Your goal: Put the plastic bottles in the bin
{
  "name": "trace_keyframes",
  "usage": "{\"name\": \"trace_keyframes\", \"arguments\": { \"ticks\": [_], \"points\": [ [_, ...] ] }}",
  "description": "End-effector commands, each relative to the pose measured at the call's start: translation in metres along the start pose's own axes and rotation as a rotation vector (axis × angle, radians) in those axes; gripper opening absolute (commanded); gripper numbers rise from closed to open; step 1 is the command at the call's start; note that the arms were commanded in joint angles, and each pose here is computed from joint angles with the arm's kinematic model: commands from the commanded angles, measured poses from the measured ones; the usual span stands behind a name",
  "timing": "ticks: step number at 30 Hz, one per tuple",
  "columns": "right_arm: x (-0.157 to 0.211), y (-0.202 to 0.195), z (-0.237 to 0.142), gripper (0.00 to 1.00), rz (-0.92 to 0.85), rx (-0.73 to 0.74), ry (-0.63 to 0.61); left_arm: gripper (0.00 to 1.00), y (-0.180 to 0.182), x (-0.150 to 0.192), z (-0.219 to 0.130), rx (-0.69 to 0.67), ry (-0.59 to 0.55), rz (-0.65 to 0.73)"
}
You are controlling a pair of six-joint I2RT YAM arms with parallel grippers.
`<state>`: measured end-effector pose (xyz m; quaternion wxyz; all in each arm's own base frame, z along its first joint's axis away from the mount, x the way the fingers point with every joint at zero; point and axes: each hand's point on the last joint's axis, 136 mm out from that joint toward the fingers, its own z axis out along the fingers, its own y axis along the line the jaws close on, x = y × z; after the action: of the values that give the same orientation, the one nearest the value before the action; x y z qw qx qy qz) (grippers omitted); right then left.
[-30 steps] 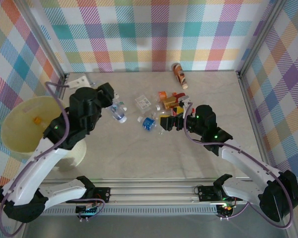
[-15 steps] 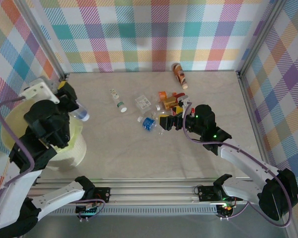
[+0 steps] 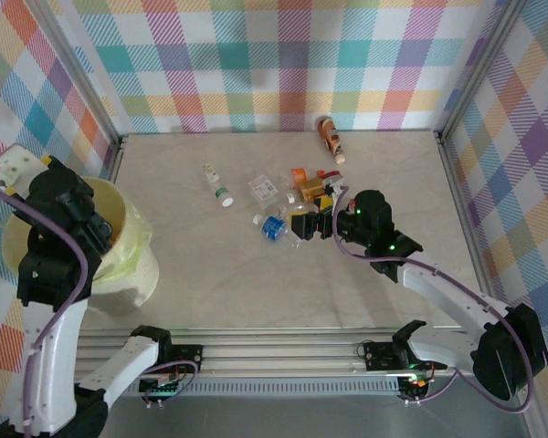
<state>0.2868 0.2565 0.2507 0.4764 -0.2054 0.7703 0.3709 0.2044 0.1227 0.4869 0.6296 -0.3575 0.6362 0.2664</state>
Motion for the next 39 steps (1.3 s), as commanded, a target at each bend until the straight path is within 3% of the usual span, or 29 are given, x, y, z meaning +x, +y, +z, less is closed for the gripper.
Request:
{"name": "trace_keyframes", "arguments": {
  "ticks": [1,5,18,27,30,33,39],
  "points": [
    [-0.018,0.011,-0.006,1.0,-0.009,-0.027,-0.035,0.5,-0.005,0.018,0.018,0.027,0.085,-0.039],
    [-0.015,0.009,-0.009,1.0,-0.012,-0.012,-0.031,0.5,0.004,0.034,0.038,0.028,0.16,-0.158],
    [-0.01,0.006,-0.012,1.0,-0.032,0.007,-0.017,0.5,0.06,0.093,0.106,-0.157,0.302,-0.551],
    [-0.008,0.006,-0.012,1.0,-0.035,0.0,-0.01,0.54,0.07,0.133,0.127,-0.255,0.367,-0.7],
    [-0.009,0.008,-0.013,1.0,-0.039,-0.004,-0.011,0.6,0.074,0.139,0.128,-0.292,0.361,-0.751],
    [-0.008,0.007,-0.014,1.0,-0.042,0.005,-0.011,0.73,0.08,0.141,0.127,-0.333,0.346,-0.79],
    [-0.005,0.002,-0.015,1.0,-0.031,0.029,-0.016,0.91,0.072,0.133,0.124,-0.297,0.358,-0.832]
  ]
}}
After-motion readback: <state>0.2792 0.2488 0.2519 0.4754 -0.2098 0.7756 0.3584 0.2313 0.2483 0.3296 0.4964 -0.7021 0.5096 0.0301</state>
